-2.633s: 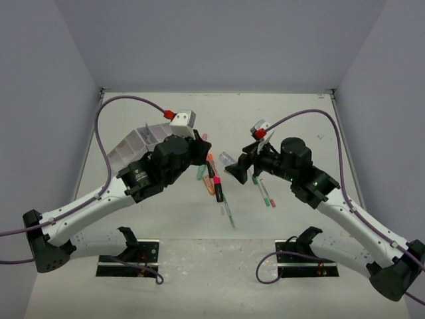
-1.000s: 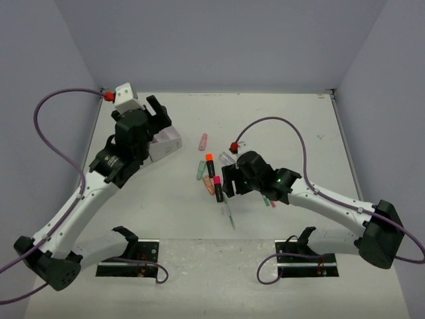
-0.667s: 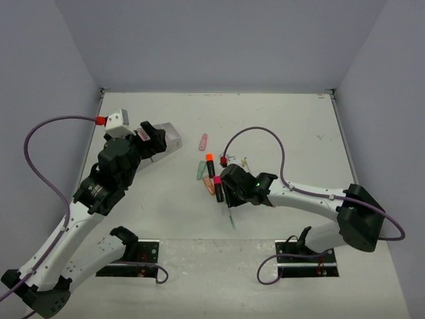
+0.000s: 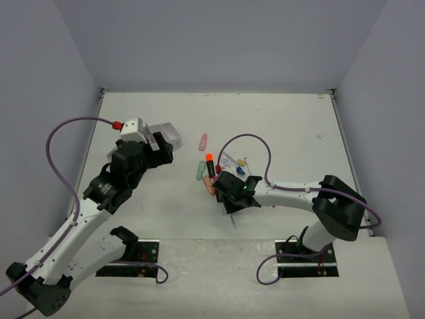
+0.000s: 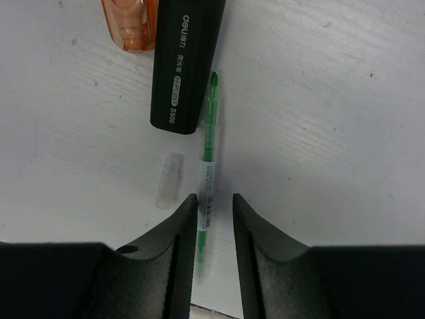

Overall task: Sort the stationery into containers
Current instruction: Pick up the pen from the center of the board.

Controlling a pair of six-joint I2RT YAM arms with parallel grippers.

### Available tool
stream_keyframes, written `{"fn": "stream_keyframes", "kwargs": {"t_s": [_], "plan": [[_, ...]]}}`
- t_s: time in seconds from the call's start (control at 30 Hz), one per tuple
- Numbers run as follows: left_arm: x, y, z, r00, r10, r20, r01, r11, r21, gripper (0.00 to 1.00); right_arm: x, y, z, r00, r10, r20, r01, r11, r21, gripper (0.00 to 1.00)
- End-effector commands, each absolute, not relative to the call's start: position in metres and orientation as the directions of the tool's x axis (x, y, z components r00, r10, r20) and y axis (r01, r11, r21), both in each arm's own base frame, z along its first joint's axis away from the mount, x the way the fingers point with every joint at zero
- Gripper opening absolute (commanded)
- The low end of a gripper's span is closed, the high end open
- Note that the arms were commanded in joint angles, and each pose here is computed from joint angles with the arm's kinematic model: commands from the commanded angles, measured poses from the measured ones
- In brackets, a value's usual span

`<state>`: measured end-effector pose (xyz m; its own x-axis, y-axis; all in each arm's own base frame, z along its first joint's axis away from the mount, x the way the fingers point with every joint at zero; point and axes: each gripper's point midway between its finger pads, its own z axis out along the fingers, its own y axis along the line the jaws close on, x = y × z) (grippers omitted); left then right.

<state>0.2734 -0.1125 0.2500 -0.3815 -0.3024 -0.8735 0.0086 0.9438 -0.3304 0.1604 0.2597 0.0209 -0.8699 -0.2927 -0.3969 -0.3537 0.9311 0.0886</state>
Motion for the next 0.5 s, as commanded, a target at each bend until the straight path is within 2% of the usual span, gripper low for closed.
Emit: {"fn": "stream_keyframes", "kwargs": {"t_s": [0.0, 0.27, 0.4, 0.47], "plan": [[0.274, -0.109, 0.243, -0.391, -0.268, -0.881, 0.004, 0.956, -0.293, 1.00, 0.163, 0.266, 0.016, -0.873, -0.274, -0.403, -0.336, 0.938, 0.091, 0.29], [0.275, -0.103, 0.233, -0.436, -0.249, -0.865, -0.052, 0.966, -0.252, 1.00, 0.163, 0.239, 0.003, -0.889, -0.254, -0.380, -0.267, 0.963, -0.019, 0.18], [0.274, -0.112, 0.218, -0.483, -0.263, -0.835, -0.047, 0.960, -0.275, 1.00, 0.161, 0.233, 0.003, -0.890, -0.246, -0.383, -0.256, 0.966, -0.025, 0.01], [0.273, -0.119, 0.202, -0.524, -0.270, -0.808, -0.053, 0.957, -0.285, 1.00, 0.162, 0.230, 0.008, -0.888, -0.233, -0.396, -0.248, 0.969, -0.015, 0.00]]}}
